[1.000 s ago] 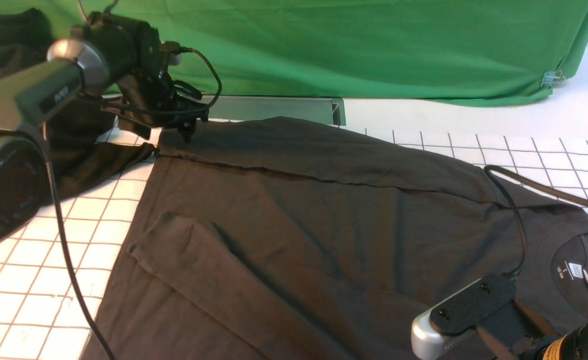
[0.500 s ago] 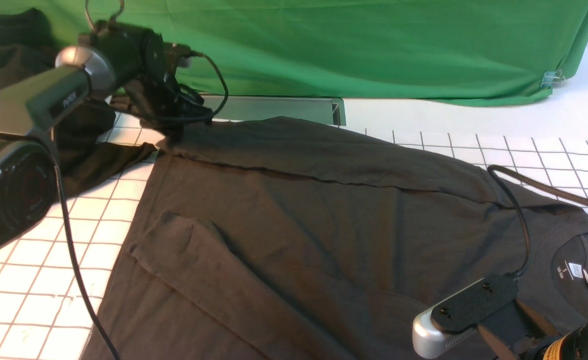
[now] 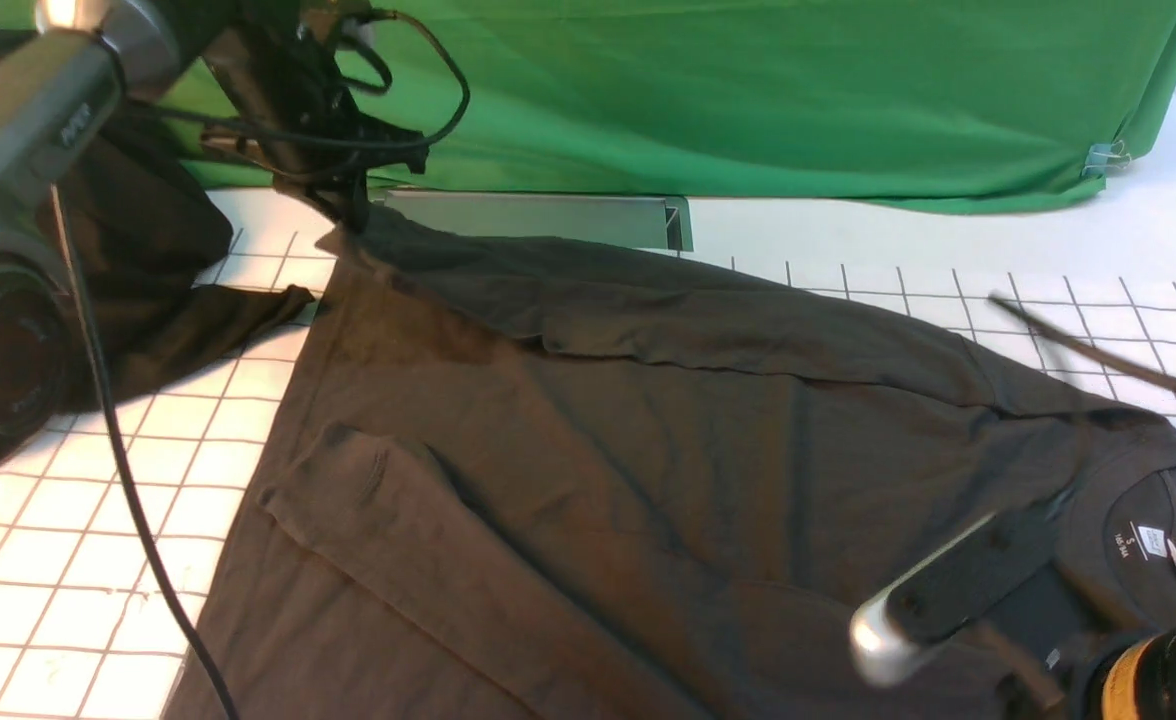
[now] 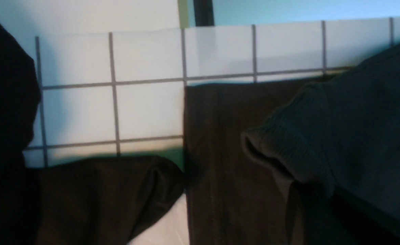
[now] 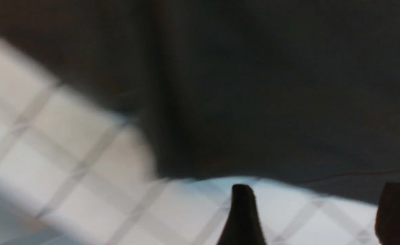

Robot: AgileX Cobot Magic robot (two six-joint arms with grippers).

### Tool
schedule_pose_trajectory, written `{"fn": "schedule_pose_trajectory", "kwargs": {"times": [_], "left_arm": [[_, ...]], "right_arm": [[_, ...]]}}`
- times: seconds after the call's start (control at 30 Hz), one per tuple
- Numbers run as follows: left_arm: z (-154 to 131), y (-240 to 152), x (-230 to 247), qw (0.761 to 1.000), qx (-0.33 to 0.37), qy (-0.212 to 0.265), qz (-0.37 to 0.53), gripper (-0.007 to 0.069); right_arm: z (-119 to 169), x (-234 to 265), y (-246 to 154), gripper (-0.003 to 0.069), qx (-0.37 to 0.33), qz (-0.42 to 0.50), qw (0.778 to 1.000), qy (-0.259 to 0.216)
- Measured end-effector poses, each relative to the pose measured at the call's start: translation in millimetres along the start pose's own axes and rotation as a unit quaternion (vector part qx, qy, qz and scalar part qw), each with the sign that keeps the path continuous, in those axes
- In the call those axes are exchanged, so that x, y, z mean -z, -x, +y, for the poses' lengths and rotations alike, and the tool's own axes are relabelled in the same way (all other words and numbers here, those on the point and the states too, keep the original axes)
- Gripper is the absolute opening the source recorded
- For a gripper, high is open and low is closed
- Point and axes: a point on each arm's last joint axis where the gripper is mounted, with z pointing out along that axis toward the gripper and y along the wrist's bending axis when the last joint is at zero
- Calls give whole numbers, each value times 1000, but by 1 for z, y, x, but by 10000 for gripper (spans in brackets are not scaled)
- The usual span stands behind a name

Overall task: Fold a long-sleeved shirt over a white checkered tablecloth.
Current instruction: 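Fold the left side of the dark shirt inward over its body with the left gripper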

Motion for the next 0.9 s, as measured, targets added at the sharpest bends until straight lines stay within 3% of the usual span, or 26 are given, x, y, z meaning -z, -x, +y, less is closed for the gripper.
{"fn": "schedule_pose_trajectory", "kwargs": {"times": [0.2, 0.33, 0.43, 0.57, 0.9], "left_arm": [[-6, -15, 51, 999, 9, -30, -5, 13], [-6, -44, 70, 999, 22, -28, 28, 13], [-5, -63, 79, 998, 32, -25, 49, 13], [-5, -96, 99, 996, 44, -24, 72, 13], [-8, -112, 148, 996, 76, -40, 26, 13]], "right_arm": [[-48, 12, 23, 360, -72, -37, 994, -75], [-89, 28, 38, 333, -123, -62, 986, -96], [-107, 37, 44, 330, -144, -83, 982, -88], [-134, 41, 56, 327, -173, -103, 979, -39], [-143, -15, 73, 328, -149, -31, 988, -13]]}}
